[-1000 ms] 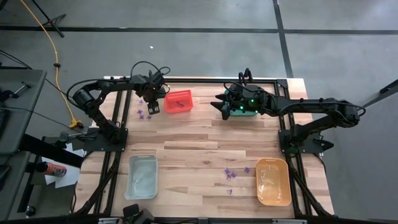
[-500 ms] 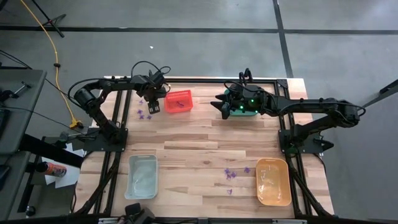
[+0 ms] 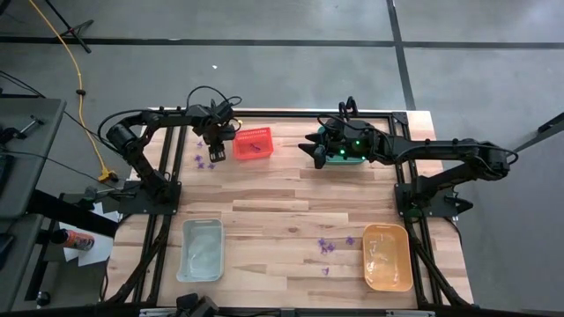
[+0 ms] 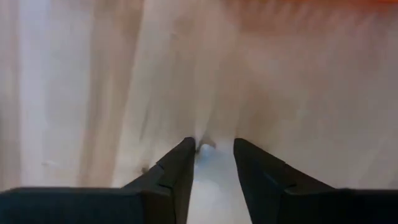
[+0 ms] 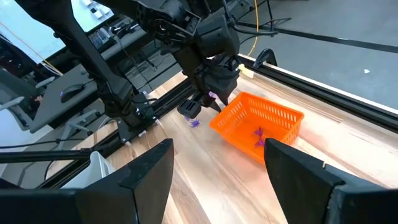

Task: Sort Halloween decoration
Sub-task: Put the white bone toy into the yellow bin, then put the purple witch hat toy into the orange bin

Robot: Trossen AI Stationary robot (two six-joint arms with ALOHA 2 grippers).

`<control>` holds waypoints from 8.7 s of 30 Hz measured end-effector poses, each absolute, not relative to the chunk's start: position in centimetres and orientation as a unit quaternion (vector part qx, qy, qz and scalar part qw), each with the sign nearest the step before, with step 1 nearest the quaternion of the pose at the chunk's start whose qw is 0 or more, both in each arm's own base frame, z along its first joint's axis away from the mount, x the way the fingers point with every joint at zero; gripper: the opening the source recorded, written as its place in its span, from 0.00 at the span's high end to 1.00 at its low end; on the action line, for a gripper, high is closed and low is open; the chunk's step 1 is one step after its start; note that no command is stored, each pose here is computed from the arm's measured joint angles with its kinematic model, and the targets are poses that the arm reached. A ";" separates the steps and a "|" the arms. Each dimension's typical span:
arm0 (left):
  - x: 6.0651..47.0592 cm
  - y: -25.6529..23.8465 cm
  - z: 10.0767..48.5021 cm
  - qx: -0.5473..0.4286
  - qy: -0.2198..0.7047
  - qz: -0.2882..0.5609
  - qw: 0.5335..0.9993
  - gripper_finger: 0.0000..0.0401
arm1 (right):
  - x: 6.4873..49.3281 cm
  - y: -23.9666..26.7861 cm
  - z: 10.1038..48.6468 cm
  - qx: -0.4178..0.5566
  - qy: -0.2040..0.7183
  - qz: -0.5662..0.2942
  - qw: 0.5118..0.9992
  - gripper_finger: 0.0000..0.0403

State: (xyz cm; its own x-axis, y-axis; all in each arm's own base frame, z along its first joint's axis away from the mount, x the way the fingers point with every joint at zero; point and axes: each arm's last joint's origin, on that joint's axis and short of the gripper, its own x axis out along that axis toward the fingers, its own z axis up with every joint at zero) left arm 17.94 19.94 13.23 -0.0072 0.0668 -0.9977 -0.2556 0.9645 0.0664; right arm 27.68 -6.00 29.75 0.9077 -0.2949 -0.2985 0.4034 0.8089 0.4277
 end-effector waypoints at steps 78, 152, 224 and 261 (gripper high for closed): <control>14.1 13.7 12.9 -0.440 0.455 0.491 0.598 0.64 | 27.3 -6.1 28.9 0.226 0.151 -0.215 0.938 0.39; 19.7 7.4 31.5 -0.112 -0.001 0.031 0.993 1.00 | 28.0 -5.7 32.1 0.167 0.020 -0.097 0.981 0.39; 51.7 1.0 22.5 0.006 0.364 -0.095 0.927 0.63 | 19.2 -5.7 39.5 0.121 -0.145 -0.129 0.973 0.39; 20.2 0.8 30.1 -0.182 0.038 0.009 0.982 0.76 | 27.2 2.9 28.8 0.524 0.301 0.078 0.793 0.39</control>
